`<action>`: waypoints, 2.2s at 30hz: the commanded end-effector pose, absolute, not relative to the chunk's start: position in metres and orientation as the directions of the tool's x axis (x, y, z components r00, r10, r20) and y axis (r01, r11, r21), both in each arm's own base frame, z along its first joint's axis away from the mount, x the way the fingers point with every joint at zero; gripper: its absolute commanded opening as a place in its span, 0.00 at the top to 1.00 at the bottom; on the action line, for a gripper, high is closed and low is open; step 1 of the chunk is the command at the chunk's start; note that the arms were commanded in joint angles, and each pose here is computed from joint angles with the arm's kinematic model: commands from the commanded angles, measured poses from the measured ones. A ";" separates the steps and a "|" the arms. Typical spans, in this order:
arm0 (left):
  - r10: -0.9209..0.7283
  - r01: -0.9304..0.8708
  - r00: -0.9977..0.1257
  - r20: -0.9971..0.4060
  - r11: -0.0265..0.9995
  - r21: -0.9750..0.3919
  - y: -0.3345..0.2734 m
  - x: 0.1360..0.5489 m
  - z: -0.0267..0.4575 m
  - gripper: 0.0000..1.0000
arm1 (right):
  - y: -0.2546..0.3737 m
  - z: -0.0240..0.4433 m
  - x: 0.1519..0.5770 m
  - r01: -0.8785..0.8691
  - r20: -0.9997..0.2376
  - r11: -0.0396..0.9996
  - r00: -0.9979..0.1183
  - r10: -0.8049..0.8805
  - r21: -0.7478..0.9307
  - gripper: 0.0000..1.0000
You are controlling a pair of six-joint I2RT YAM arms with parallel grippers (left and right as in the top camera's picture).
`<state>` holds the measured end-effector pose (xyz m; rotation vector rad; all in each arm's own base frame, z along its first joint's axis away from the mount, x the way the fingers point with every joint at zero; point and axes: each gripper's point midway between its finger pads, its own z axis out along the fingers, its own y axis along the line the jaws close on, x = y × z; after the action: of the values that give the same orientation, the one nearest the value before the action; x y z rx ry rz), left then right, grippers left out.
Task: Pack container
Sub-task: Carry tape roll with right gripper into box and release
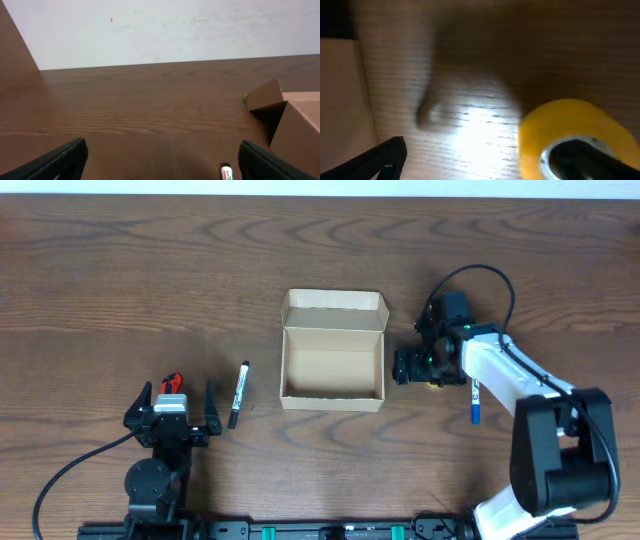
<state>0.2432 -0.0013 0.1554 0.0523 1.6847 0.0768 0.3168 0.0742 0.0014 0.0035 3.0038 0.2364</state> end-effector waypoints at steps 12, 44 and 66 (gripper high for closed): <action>0.099 -0.014 -0.159 -0.982 0.995 0.103 0.001 0.243 0.136 0.04 | 0.078 -0.023 0.311 0.008 -0.069 0.987 -0.997 0.019 0.161 0.99; 0.099 -0.014 -0.159 -0.982 0.995 0.103 0.001 0.243 0.136 0.05 | 0.229 0.180 0.281 -0.944 -0.445 0.330 -0.296 -0.845 0.003 0.99; 0.099 -0.014 -0.159 -0.982 0.995 0.103 0.001 0.243 0.136 0.05 | 0.233 0.035 0.298 -0.995 -0.171 0.057 -0.071 -0.983 0.087 0.99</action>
<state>0.2433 -0.0013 0.1552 0.0524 1.6851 0.0769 0.3000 0.2350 0.0543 -2.0249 2.2377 0.2645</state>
